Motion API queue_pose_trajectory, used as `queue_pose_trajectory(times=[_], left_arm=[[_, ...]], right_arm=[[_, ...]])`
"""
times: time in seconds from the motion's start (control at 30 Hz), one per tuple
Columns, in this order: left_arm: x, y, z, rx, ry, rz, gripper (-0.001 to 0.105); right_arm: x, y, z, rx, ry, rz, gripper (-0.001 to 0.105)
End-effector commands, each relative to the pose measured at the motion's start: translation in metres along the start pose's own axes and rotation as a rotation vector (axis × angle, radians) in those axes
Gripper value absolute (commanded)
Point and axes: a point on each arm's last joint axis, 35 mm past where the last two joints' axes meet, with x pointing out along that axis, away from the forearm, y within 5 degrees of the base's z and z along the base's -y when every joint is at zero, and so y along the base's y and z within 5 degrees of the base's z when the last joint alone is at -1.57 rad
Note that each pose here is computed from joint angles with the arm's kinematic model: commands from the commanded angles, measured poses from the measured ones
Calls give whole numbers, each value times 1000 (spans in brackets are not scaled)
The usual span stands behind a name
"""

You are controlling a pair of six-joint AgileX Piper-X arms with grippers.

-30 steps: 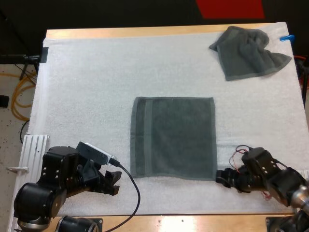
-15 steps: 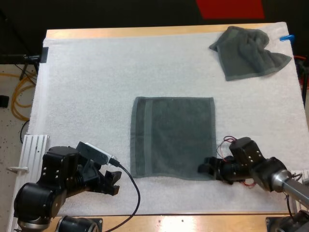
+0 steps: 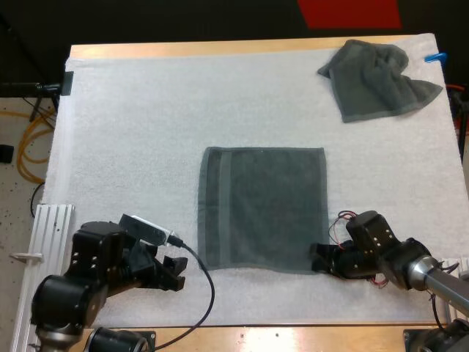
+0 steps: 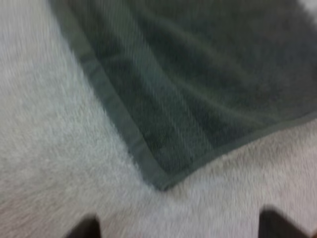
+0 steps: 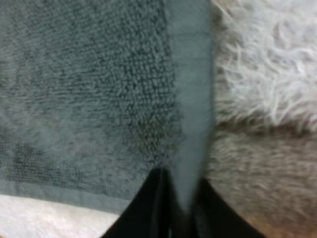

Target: Pick towel from pile fold and stack

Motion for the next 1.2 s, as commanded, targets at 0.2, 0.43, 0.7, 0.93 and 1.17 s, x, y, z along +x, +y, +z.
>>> queue_pose_trajectory(times=[0.2, 0.43, 0.7, 0.93, 1.17], left_arm=[[45, 15, -3, -211, 80, -17, 62], [92, 28, 8, -293, 201, -60, 62], [142, 41, 15, -362, 345, -124, 62], [169, 51, 13, -402, 405, -107, 62], [184, 51, 11, -462, 475, -294, 62]], right_arm=[[2, -7, -8, -22, 54, -40, 1], [2, -7, -8, -27, 59, -35, 1], [0, -5, -8, -32, 62, -16, 1], [-8, 0, -7, -55, 24, 9, 1], [-15, 5, -6, -69, -9, 31, 1]])
